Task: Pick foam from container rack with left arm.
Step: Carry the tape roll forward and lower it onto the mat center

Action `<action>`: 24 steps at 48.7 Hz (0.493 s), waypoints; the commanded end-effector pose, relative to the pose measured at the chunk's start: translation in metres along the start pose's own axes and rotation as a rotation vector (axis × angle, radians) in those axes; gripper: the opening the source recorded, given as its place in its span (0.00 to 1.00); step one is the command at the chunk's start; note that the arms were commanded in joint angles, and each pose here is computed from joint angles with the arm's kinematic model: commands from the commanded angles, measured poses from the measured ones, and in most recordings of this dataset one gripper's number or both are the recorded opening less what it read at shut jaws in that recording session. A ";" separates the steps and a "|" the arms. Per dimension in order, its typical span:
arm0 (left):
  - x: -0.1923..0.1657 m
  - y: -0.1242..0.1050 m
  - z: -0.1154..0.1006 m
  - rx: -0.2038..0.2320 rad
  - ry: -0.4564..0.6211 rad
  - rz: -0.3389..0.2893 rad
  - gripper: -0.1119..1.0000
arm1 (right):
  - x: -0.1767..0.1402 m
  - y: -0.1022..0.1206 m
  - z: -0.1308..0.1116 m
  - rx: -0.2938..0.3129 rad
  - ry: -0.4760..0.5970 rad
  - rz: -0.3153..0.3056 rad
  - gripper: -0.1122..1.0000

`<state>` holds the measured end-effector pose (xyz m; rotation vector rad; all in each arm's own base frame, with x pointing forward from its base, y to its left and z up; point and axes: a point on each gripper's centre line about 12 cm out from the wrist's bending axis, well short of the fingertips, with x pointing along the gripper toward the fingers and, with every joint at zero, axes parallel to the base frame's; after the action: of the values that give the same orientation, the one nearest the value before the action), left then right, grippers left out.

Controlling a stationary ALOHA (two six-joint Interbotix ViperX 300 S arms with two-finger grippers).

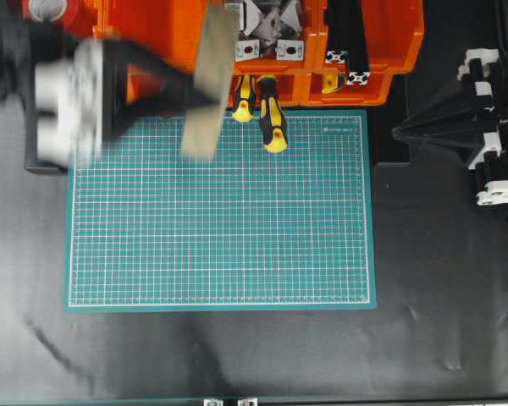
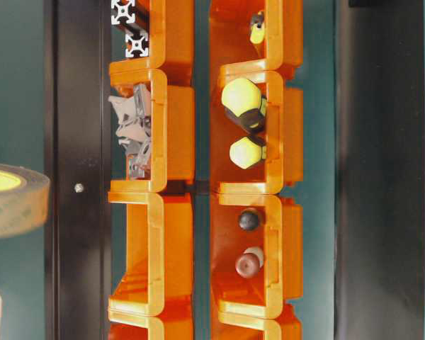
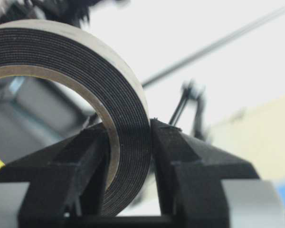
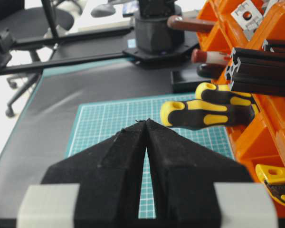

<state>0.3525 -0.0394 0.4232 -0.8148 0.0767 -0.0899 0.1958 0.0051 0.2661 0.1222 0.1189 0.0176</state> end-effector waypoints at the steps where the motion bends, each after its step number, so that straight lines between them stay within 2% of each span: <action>1: -0.003 -0.017 -0.027 0.143 0.074 -0.052 0.33 | 0.001 0.001 0.008 0.003 -0.024 0.004 0.10; 6: 0.007 -0.012 -0.053 0.270 0.146 -0.047 0.33 | 0.000 0.001 0.009 0.004 -0.032 0.005 0.10; 10: 0.016 0.001 -0.075 0.341 0.226 -0.007 0.33 | -0.001 0.002 0.011 0.005 -0.039 0.006 0.10; 15: 0.026 0.017 -0.093 0.381 0.337 0.078 0.33 | -0.002 0.002 0.012 0.006 -0.044 0.007 0.10; 24: 0.036 0.045 -0.118 0.426 0.593 0.287 0.33 | -0.003 0.002 0.014 0.009 -0.055 0.008 0.10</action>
<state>0.3774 -0.0980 0.3026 -0.3586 0.6321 -0.0920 0.1921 0.0050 0.2713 0.1272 0.0914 0.0188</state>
